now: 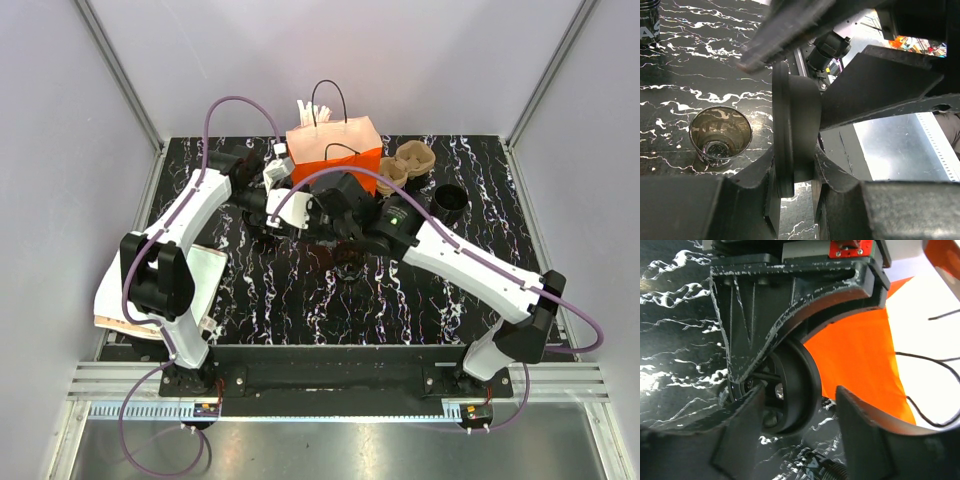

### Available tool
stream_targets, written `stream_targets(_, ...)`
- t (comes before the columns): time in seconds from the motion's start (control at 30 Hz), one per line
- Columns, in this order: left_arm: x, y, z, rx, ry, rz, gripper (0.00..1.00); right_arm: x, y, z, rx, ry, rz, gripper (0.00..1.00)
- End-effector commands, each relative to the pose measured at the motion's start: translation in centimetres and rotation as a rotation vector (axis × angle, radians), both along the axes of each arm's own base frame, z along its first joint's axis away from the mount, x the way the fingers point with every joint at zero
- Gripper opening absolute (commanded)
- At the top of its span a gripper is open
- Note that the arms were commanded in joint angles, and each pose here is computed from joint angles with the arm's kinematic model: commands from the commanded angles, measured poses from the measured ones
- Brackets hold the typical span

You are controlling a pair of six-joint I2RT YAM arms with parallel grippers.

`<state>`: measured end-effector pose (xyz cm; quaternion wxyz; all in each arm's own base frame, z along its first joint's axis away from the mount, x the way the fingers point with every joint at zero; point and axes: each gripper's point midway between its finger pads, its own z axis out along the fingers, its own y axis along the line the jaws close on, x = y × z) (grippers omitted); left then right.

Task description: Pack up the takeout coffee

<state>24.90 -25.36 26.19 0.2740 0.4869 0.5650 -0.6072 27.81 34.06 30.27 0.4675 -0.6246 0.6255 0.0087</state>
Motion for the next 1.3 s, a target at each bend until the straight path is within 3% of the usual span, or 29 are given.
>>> stream_targets(0.0, -2.1, 0.0, 5.3, -0.168, 0.218, 0.010, 0.11, 1.5, -0.6, 3.7, 0.020, -0.145, -0.063, 0.60)
stream_targets(0.27, -1.7, -0.1, 5.0, -0.166, 0.231, 0.014, 0.11, 1.1, 0.0, 4.1, -0.010, -0.191, -0.056, 0.42)
stream_targets(0.77, -1.7, 0.0, 5.1, -0.167, 0.229, 0.015, 0.11, 1.2, 1.2, 2.2, -0.103, -0.273, -0.059, 0.38)
stream_targets(0.93, -1.8, 0.1, 5.2, -0.168, 0.225, 0.016, 0.13, 1.5, 1.2, 2.0, -0.119, -0.289, -0.069, 0.18)
stream_targets(1.03, -1.8, 0.1, 5.3, -0.170, 0.220, 0.018, 0.25, 1.5, 1.0, 1.9, -0.122, -0.290, -0.069, 0.11)
stream_targets(1.1, -1.8, 0.3, 5.4, -0.172, 0.217, 0.022, 0.39, 1.3, 0.9, 2.0, -0.114, -0.287, -0.069, 0.08)
stream_targets(1.27, -1.6, 0.7, 5.6, -0.177, 0.207, 0.036, 0.54, 0.4, 0.5, 1.8, -0.101, -0.250, -0.050, 0.03)
